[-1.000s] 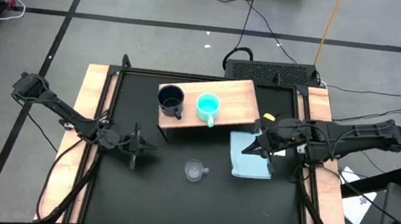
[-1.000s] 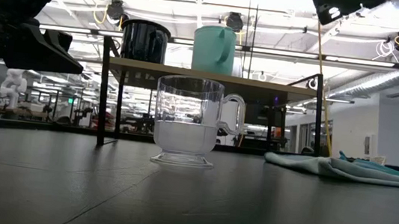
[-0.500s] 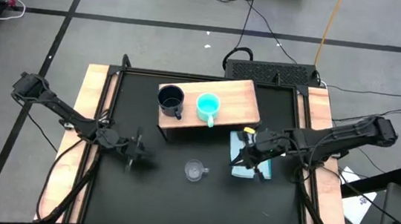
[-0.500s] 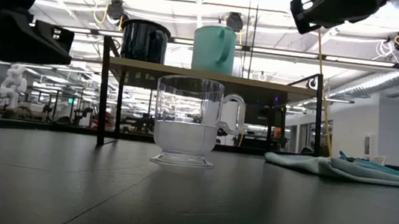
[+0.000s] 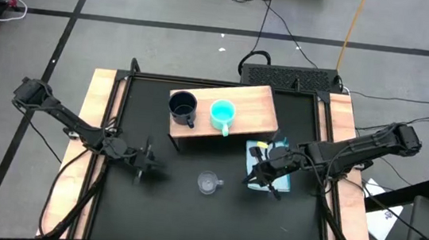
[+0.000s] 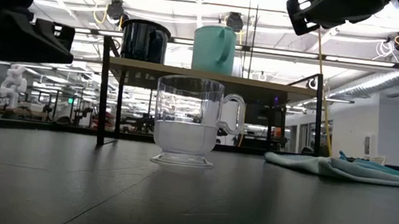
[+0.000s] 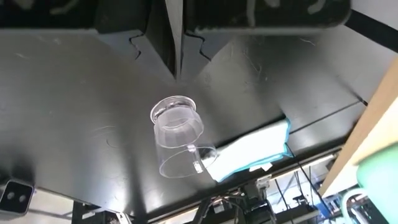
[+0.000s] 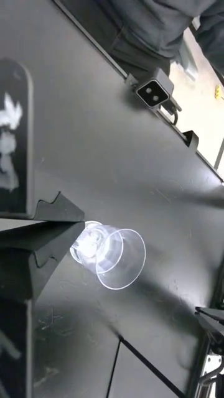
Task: Stack small to large cups/mugs on shelf
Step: Put the transparent mug on the shelf
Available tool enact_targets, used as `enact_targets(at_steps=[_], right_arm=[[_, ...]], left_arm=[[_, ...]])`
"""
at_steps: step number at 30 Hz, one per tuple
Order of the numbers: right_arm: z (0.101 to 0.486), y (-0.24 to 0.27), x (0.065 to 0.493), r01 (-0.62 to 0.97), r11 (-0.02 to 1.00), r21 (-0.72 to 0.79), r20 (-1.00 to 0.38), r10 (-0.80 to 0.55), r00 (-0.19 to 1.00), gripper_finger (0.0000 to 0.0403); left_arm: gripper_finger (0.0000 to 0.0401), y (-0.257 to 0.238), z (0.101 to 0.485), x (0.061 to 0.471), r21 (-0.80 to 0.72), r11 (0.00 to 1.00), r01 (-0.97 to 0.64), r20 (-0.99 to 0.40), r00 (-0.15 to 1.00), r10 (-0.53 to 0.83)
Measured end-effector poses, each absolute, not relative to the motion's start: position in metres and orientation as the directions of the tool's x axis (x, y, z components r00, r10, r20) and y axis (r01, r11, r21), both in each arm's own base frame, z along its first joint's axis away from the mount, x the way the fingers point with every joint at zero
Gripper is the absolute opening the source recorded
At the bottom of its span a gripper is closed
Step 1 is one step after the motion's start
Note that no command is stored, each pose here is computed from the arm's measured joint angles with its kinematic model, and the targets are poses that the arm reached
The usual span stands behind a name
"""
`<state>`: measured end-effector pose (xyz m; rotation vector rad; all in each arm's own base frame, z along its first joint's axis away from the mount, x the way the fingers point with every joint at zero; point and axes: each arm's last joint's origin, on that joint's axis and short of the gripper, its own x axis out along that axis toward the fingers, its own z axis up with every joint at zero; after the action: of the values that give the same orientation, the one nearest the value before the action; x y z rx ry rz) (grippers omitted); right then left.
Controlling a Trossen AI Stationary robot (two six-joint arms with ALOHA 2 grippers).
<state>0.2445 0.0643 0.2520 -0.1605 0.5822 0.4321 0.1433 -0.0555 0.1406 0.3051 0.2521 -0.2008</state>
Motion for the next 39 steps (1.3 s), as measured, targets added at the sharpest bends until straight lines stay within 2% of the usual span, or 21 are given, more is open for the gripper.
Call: enact_targets(at_steps=[10, 15, 21, 29, 34, 39], right_arm=[[0.253, 0.064, 0.245, -0.442, 0.897, -0.035, -0.554, 0.350, 0.755, 0.0000], [0.253, 0.064, 0.245, -0.445, 0.895, -0.041, -0.550, 0.351, 0.758, 0.0000], [0.254, 0.066, 0.245, -0.491, 0.869, -0.055, -0.545, 0.386, 0.744, 0.0000], [0.255, 0.066, 0.246, -0.534, 0.842, -0.074, -0.524, 0.422, 0.739, 0.0000], [0.253, 0.068, 0.252, -0.535, 0.840, -0.088, -0.505, 0.425, 0.751, 0.0000], [0.247, 0.067, 0.274, -0.500, 0.866, -0.027, -0.565, 0.399, 0.722, 0.0000]], left_arm=[[0.0026, -0.056, 0.143, 0.144, 0.266, 0.936, 0.232, -0.248, 0.954, -0.166], [0.0026, -0.057, 0.147, 0.145, 0.108, 0.969, 0.220, -0.209, 0.958, -0.195], [0.0026, -0.058, 0.152, 0.146, 0.021, 0.979, 0.205, -0.158, 0.967, -0.199], [0.0026, -0.057, 0.151, 0.145, -0.068, 0.980, 0.189, -0.169, 0.965, -0.198], [0.0026, -0.057, 0.151, 0.145, -0.063, 0.980, 0.190, -0.167, 0.966, -0.198], [0.0026, -0.057, 0.151, 0.145, -0.043, 0.980, 0.193, -0.168, 0.966, -0.198]])
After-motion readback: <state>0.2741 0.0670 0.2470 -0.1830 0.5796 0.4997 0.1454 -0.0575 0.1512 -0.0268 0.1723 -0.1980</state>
